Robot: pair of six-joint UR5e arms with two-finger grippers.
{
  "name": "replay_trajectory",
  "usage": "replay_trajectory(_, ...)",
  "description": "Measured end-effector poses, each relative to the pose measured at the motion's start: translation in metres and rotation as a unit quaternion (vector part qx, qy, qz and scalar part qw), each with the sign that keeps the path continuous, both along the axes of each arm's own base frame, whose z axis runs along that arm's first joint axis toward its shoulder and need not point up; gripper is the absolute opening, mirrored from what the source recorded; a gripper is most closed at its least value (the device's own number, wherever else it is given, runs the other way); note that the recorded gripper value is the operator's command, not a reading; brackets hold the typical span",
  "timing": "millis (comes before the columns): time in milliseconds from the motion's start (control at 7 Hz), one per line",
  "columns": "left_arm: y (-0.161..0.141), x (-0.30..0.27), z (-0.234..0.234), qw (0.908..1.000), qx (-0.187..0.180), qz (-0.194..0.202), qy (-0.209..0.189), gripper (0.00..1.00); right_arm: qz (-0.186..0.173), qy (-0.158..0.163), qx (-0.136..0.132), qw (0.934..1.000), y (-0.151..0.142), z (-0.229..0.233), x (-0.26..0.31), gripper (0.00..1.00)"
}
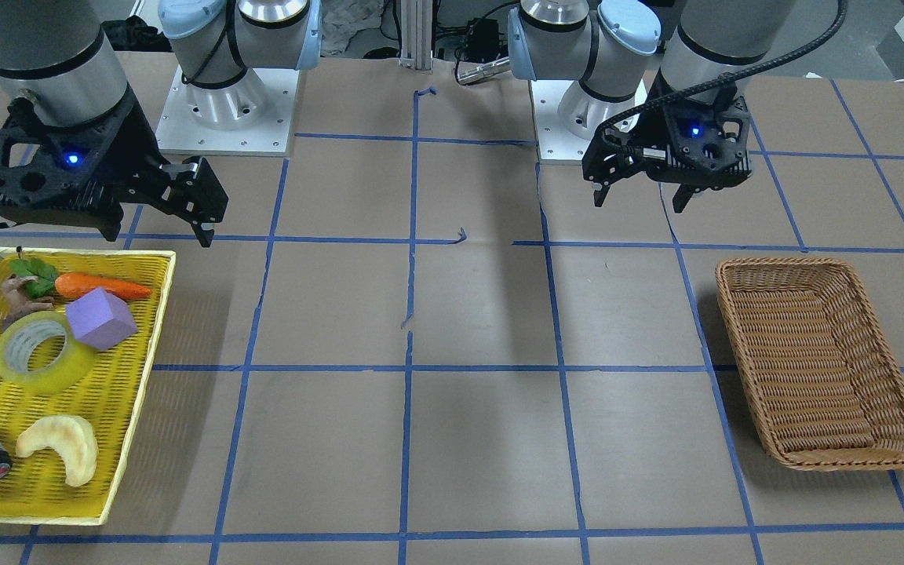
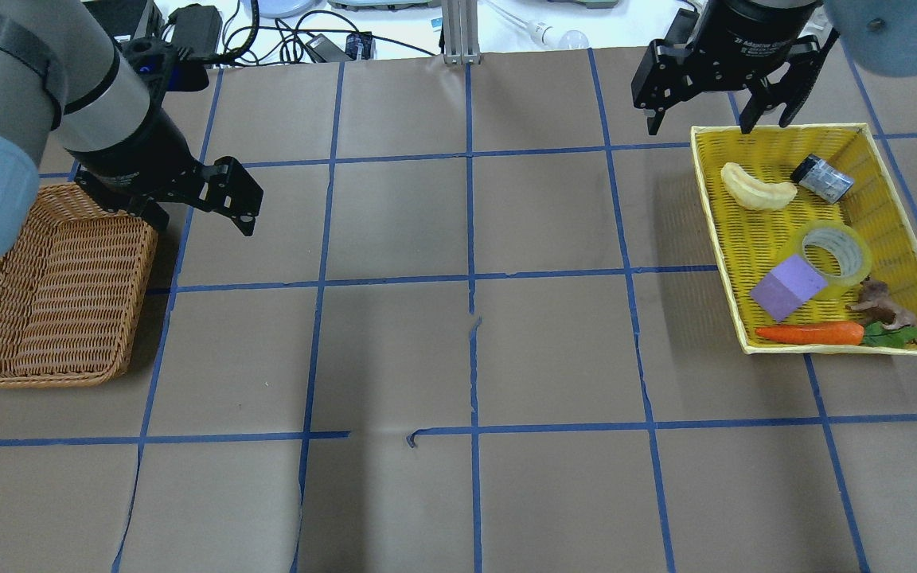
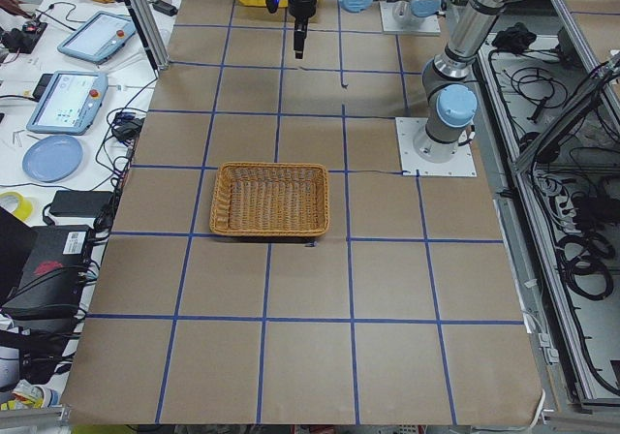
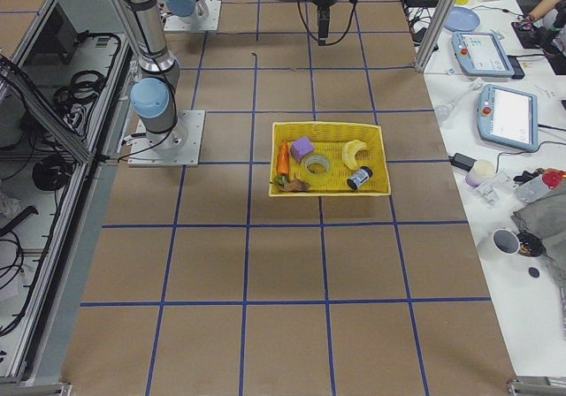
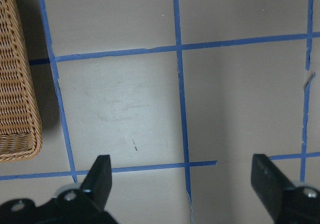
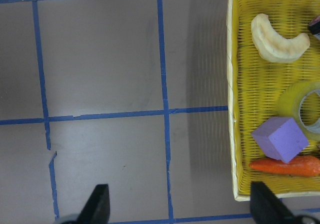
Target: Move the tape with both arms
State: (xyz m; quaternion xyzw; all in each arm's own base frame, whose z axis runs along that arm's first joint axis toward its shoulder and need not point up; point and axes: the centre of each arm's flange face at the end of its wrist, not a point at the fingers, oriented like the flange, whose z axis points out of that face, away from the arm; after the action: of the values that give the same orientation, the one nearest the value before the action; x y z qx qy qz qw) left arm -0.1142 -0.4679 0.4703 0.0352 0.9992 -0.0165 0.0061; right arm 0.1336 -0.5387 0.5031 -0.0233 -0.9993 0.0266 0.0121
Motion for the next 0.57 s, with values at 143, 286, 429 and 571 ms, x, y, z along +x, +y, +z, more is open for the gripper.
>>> replay_trajectory(143, -0.0015, 0.0007, -0.0016, 1.0, 0.0, 0.001, 0.001, 1.0, 0.001, 0.002, 0.0, 1.0, 0.0, 0.0, -0.0004, 1.0)
replay_trajectory(286, -0.0033, 0.0013, -0.0041, 1.0, 0.001, 0.0, 0.001, 1.0, 0.001, 0.002, 0.0, 1.0, 0.0, 0.0, -0.0004, 1.0)
replay_trajectory(429, -0.0043, 0.0022, -0.005, 1.0, 0.001, -0.002, 0.001, 1.0, 0.001, 0.001, 0.0, 1.0, 0.0, -0.0001, -0.0001, 1.0)
replay_trajectory(571, -0.0048, 0.0033, -0.006, 1.0, 0.002, -0.003, 0.001, 1.0, 0.002, -0.002, 0.001, 1.0, 0.0001, -0.0002, 0.0003, 1.0)
